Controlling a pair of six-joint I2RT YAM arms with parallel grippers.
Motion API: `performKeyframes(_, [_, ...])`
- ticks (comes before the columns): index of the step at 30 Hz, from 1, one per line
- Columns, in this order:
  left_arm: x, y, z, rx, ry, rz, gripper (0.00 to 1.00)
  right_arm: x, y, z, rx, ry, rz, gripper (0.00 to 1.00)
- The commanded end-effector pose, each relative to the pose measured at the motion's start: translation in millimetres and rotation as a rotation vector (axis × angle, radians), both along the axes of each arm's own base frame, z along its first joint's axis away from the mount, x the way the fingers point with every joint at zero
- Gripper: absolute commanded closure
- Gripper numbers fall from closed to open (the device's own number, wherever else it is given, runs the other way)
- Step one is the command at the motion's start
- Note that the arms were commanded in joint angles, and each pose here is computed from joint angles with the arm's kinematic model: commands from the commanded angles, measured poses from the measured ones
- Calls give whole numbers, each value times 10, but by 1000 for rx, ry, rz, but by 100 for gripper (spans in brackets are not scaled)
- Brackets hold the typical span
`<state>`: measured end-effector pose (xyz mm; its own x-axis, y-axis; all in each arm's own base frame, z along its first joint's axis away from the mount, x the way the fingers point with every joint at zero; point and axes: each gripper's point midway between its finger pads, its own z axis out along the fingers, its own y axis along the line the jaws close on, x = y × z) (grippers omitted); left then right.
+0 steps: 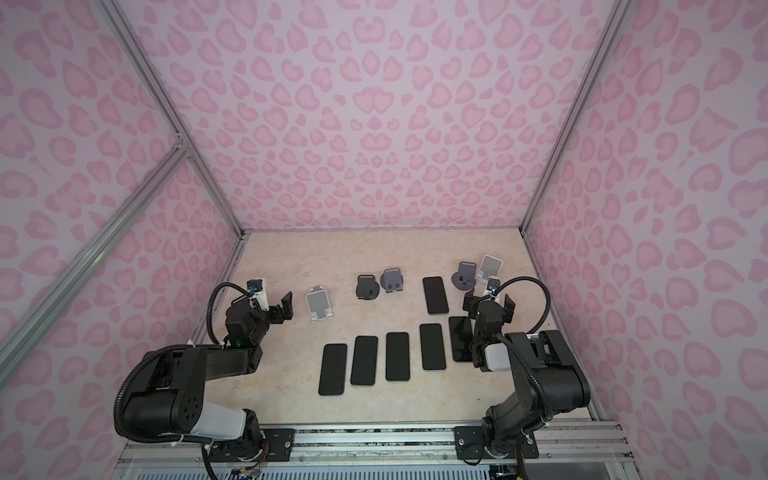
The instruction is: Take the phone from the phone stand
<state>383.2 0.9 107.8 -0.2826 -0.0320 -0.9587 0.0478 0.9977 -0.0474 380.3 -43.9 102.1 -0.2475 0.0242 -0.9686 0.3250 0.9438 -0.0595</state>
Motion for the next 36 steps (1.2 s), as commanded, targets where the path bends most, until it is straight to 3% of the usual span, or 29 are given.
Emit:
performKeyframes(1, [31, -2, 94, 1, -41, -2, 2, 8, 0, 26, 4, -12, -2, 0])
performKeyframes(36, [38, 6, 100, 0, -42, 2, 2, 10, 15, 33, -12, -10, -7, 0])
